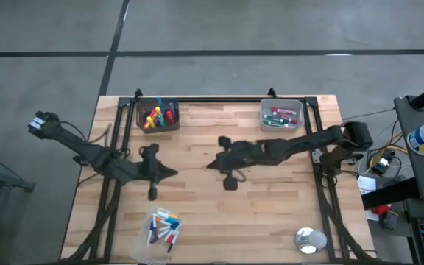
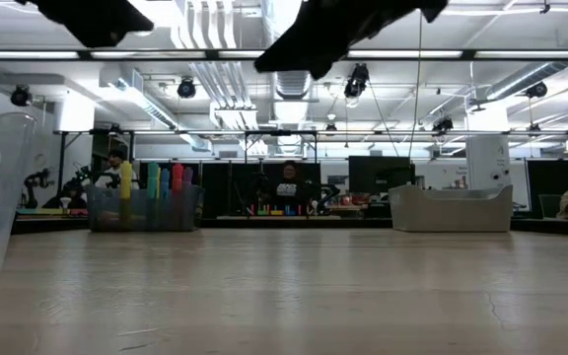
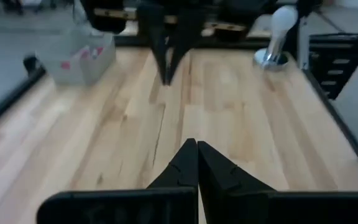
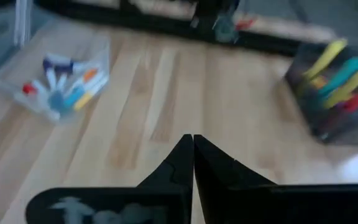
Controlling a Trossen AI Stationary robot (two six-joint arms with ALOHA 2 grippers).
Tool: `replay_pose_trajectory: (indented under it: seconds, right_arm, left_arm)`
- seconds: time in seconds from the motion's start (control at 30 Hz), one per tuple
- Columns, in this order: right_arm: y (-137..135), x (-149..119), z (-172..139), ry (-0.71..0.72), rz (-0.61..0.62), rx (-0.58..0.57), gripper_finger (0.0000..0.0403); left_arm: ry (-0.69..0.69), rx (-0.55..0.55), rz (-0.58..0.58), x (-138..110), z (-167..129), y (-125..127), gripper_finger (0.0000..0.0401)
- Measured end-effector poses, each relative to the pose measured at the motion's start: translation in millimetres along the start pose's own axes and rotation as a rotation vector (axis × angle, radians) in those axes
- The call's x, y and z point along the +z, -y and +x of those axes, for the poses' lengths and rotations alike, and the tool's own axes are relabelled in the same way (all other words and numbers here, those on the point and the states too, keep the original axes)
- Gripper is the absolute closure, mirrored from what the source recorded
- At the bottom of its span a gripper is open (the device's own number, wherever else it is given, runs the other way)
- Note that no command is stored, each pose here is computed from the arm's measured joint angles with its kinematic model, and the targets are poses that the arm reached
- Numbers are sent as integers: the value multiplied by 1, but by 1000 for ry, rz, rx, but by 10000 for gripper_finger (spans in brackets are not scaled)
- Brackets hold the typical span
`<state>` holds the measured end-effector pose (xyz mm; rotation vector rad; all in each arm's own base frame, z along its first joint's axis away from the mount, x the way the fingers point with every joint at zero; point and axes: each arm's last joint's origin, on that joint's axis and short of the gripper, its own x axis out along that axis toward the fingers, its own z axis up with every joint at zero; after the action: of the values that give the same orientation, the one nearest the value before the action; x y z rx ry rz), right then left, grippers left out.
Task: Pick & Place Markers
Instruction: Return to Home Position
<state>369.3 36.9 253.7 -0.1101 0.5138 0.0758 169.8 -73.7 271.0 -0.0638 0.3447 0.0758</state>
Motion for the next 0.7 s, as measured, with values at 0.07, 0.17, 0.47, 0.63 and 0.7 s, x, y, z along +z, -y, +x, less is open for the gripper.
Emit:
replay_pose_trajectory:
  seconds: [0.07, 0.17, 0.47, 0.63, 0.7]
  right_arm:
    - [6, -3, -13, 69, 15, -17, 394]
    - [11, -9, -33, 130, 12, -36, 394]
    - [8, -21, -85, 255, 0, 65, 394]
    - [8, -30, -112, 311, 22, 77, 394]
    - [8, -36, -121, 326, 50, 80, 394]
  left_arm:
    - [37, -15, 24, 5, -9, -4, 400]
    - [81, -85, 34, 9, -22, -9, 401]
    - [292, -268, 64, -20, -28, -19, 401]
    - [310, -272, 7, -38, -32, -28, 401]
    - [327, -278, -23, -43, -34, -30, 401]
